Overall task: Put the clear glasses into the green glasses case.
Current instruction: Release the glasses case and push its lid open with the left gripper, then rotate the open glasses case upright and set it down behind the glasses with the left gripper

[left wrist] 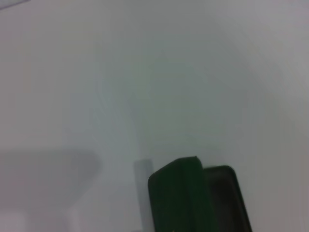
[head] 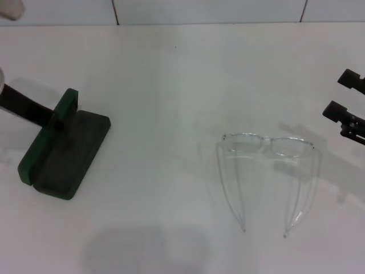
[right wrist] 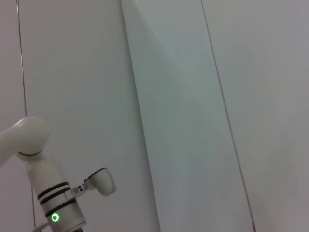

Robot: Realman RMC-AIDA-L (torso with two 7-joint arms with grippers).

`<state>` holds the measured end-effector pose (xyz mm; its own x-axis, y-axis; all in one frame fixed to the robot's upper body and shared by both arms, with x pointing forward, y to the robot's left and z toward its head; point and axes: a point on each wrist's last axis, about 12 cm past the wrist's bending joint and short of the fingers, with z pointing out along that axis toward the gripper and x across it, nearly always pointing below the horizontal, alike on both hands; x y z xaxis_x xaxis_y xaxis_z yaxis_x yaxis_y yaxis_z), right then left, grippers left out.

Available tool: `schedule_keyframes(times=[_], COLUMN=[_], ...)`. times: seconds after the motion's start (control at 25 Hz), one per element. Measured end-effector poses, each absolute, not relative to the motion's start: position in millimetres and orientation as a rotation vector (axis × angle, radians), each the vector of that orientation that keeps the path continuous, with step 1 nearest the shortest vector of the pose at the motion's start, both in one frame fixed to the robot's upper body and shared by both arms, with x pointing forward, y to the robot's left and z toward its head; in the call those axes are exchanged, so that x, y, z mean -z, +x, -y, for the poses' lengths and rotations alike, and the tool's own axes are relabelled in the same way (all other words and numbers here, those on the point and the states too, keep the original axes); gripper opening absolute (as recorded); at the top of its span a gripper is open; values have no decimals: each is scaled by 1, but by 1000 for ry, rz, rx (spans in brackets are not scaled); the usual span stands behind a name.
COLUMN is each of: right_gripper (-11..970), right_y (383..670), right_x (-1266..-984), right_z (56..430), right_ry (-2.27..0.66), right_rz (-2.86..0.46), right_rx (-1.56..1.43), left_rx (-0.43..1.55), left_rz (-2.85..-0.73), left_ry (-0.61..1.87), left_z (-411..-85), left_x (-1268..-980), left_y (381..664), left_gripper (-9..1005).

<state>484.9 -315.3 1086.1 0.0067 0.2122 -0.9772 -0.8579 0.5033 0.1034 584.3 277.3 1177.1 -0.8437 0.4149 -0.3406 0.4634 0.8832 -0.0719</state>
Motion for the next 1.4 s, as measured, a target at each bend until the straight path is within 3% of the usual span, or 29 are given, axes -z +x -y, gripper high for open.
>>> schedule_keyframes(times=[0.16,0.48,0.8,1.08,1.4], right_gripper=[775,773,771,769,766], right_y=[484,479,475,471,453], right_x=[-1086,-1086,-1084,-1082,-1086], right_z=[315,317,318,321,336], right_ry=[-641,-628,-609,-595,-543], right_rz=[-1296,-1281,-1285,-1289,-1225], right_rx=[-937,-950,-954,-947,-913], left_rx=[170,114,75,121,33], left_rz=[-2761,-2748,-2632,-2377,-2140], left_ry=[658,721,781,1090,1496], left_z=[-281,-278,-269,-234,-187], left_x=[-1172,-1166,-1191,-1214,-1208], left_y=[585,583,577,555,542], left_gripper=[473,271,210,206,208])
